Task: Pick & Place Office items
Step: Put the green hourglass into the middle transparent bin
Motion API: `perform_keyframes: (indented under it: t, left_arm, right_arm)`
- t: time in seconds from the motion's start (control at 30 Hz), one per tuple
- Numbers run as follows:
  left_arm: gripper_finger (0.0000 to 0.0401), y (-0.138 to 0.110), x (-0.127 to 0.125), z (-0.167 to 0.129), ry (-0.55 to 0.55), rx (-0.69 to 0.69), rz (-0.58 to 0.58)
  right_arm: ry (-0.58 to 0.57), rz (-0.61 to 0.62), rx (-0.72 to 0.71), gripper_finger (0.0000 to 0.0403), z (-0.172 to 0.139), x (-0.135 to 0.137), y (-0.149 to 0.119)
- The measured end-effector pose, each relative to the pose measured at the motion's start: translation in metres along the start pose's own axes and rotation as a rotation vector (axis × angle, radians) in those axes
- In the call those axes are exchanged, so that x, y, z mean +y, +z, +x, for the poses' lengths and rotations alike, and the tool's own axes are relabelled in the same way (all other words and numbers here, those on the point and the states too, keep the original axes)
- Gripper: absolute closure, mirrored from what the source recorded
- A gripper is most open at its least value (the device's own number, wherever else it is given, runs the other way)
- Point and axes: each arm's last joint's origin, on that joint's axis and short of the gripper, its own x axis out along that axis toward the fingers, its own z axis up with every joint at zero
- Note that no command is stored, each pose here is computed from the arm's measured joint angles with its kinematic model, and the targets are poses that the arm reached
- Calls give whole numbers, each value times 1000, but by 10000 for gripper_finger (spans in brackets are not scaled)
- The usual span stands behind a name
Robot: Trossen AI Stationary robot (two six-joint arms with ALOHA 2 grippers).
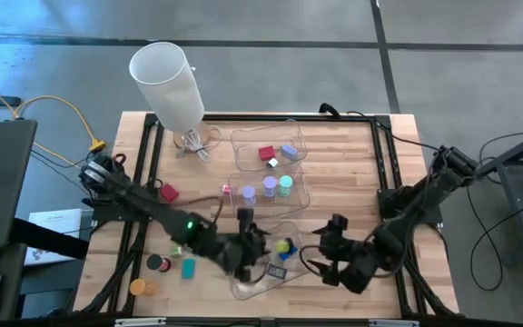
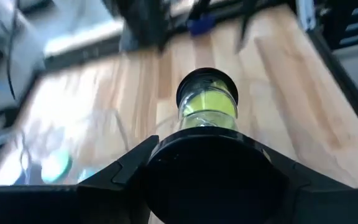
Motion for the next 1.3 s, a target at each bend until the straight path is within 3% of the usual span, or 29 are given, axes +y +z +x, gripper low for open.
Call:
perform_keyframes:
  t: [0.17,0.33,0.47,0.83,1.3]
  left_arm:
    - [208,12,50,8,17,168,-116]
    - [208,0,102,24,-12,332,-296]
    - [208,-8,125,35,1,396,-385]
    - [208,-22,122,51,-19,491,-377]
    - [208,-40,127,67,27,600,-291]
  right_arm:
    - [-24,7,-12,39,-9,4,-10]
    - [-10,-5,-17,40,-14,8,-14]
    - [-3,-8,-18,40,-14,9,-17]
    - [-48,8,15,41,-3,1,-34]
    - [-46,10,13,41,-1,1,-35]
